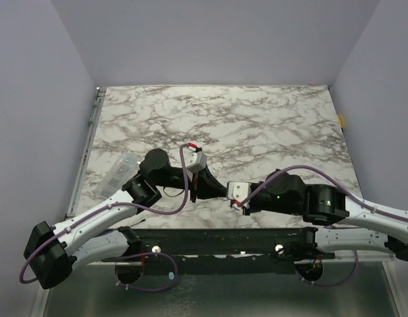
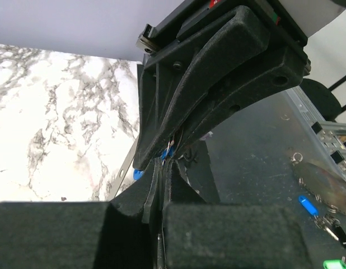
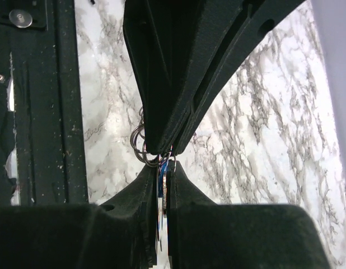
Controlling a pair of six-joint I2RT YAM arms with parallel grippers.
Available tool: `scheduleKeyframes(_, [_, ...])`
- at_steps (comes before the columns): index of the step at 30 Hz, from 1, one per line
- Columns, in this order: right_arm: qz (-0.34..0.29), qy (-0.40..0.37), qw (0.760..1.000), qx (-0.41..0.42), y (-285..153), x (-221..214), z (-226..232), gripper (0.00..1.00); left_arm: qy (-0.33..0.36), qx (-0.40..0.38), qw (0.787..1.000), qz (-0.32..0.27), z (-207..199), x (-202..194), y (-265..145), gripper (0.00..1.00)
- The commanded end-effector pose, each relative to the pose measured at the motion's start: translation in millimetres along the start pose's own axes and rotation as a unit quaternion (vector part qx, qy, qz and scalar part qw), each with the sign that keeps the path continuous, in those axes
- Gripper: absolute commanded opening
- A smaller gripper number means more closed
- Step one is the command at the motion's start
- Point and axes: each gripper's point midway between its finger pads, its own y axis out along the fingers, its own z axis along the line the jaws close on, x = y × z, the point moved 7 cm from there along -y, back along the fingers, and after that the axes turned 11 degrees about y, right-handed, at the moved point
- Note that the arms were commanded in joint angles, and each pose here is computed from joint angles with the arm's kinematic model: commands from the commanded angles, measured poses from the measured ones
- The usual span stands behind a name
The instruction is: Put the keys on the keyring
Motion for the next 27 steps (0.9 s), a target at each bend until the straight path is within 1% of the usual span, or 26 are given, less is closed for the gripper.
scheduleKeyframes(1, [-0.080,0.014,0.995,-0.061,-8,18,-13,0.01,0.019,0.044,0.999,-0.026,5,23,-2,0.00])
scheduleKeyframes(4, [-0.118,0.033,0.989,-0.083,-11,19,-15,0.01,0.014,0.078,0.996,-0.049,8,35,-3,0.00])
scheduleKeyframes(8, [-0.160,0.054,0.980,-0.107,-14,24,-19,0.01,0.024,0.100,0.991,-0.089,8,52,-8,0.00])
scheduleKeyframes(15, [-0.227,0.086,0.961,-0.131,-9,33,-22,0.00,0.012,0.160,0.980,-0.120,18,56,-16,0.00])
scheduleKeyframes(17, [-0.227,0.085,0.961,-0.133,-5,31,-22,0.01,0.013,0.170,0.977,-0.125,20,57,-18,0.00])
scheduleKeyframes(18, [-0.237,0.087,0.958,-0.136,-4,34,-23,0.01,0.011,0.173,0.977,-0.124,21,57,-19,0.00])
scheduleKeyframes(22, [-0.232,0.084,0.960,-0.135,4,35,-22,0.01,0.005,0.190,0.973,-0.128,25,56,-21,0.00])
scheduleKeyframes(27, [-0.238,0.091,0.956,-0.146,7,34,-23,0.01,-0.013,0.236,0.962,-0.140,34,55,-26,0.00])
